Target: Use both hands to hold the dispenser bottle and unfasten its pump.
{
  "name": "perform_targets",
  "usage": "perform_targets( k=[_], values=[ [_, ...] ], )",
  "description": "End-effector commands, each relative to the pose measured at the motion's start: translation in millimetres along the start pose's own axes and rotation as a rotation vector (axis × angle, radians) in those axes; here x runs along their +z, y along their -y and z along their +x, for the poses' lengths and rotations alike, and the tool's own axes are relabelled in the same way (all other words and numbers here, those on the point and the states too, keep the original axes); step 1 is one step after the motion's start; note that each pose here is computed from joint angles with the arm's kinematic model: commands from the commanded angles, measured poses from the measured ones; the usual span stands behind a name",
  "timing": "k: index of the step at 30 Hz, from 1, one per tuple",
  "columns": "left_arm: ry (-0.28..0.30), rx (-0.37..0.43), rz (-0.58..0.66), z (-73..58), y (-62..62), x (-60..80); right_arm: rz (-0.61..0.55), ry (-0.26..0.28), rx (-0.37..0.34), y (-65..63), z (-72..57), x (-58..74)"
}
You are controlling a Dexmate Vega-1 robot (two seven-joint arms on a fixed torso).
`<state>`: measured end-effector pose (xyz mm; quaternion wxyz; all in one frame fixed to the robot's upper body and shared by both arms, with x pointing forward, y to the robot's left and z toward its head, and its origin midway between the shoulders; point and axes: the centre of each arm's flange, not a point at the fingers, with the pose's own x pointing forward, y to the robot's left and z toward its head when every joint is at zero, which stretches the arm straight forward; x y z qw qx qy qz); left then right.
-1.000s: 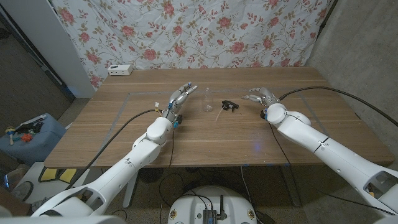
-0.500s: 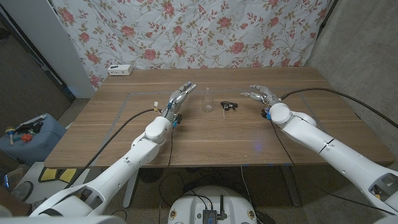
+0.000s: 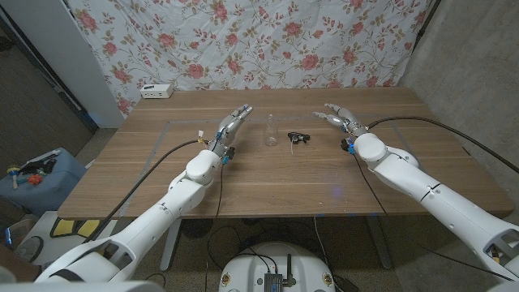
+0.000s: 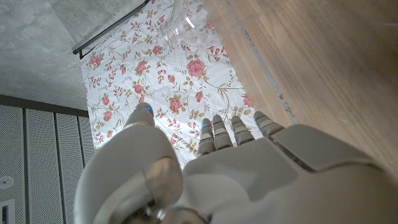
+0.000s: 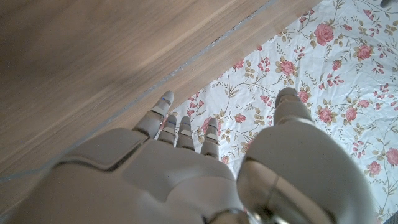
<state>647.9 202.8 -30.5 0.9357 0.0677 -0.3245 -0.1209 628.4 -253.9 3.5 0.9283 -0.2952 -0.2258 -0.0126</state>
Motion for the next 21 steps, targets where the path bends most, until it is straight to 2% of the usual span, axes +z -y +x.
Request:
perform_targets(
  k=[1,14,21],
  values=[
    [0.024,-0.009,-0.006,4.5,-7.9,0.7,0.082,0.067,0.005,0.6,1.2,1.1],
    [0.038,-0.003,-0.011,4.9,-20.0,0.8,0.209,0.145,-0.016,-1.5,8.6,-3.7],
    [0.039,-0.008,-0.017,8.7,-20.2,-0.2,0.27,0.176,-0.012,0.7,11.7,-3.3]
  ],
)
